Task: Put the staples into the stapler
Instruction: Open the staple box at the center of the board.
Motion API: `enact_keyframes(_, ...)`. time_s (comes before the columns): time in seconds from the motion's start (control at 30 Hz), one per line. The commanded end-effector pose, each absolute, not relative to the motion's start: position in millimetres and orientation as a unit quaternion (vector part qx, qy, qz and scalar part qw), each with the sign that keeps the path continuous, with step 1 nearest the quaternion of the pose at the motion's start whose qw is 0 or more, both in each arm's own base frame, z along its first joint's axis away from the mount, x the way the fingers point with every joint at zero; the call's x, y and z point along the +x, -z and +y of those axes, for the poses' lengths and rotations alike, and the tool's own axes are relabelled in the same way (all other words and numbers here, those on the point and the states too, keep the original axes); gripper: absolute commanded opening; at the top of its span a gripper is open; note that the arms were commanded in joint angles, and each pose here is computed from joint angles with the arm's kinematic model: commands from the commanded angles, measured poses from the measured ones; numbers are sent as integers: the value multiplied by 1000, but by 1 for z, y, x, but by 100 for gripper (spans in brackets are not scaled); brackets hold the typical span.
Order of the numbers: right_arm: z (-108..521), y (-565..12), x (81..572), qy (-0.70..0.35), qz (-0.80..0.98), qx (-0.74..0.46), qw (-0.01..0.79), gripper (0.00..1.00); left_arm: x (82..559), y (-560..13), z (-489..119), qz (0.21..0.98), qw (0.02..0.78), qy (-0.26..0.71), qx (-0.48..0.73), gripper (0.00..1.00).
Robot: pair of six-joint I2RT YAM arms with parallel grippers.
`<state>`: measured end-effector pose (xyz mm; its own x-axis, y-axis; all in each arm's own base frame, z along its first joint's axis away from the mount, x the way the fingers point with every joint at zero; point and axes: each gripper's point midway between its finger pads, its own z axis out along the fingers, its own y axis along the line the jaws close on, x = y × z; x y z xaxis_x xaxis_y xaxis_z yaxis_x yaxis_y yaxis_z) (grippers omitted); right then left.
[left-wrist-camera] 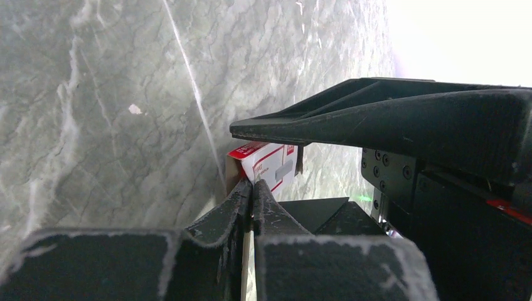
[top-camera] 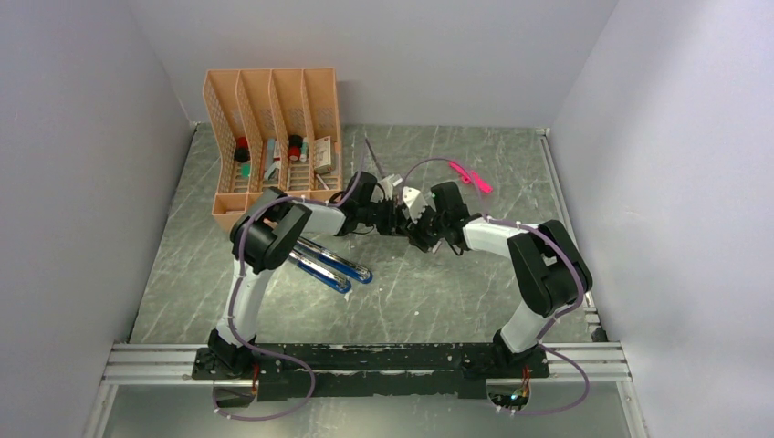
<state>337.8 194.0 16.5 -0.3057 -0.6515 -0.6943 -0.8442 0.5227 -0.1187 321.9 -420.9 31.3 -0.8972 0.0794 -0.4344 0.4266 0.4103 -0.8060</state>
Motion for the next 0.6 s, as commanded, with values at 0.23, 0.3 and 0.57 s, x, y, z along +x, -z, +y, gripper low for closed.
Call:
enact_keyframes(0.23, 193, -60, 346, -136, 802, -375, 445, 56, 329, -48, -398, 823, 165, 525, 143, 7)
enact_keyframes(0.3, 190, -78, 351, -142, 803, -318, 483, 55, 333, -48, -396, 825, 168, 522, 136, 7)
enact_keyframes(0.57, 161, -106, 347, -178, 816, -49, 549, 55, 337, -49, -394, 830, 173, 516, 125, 7)
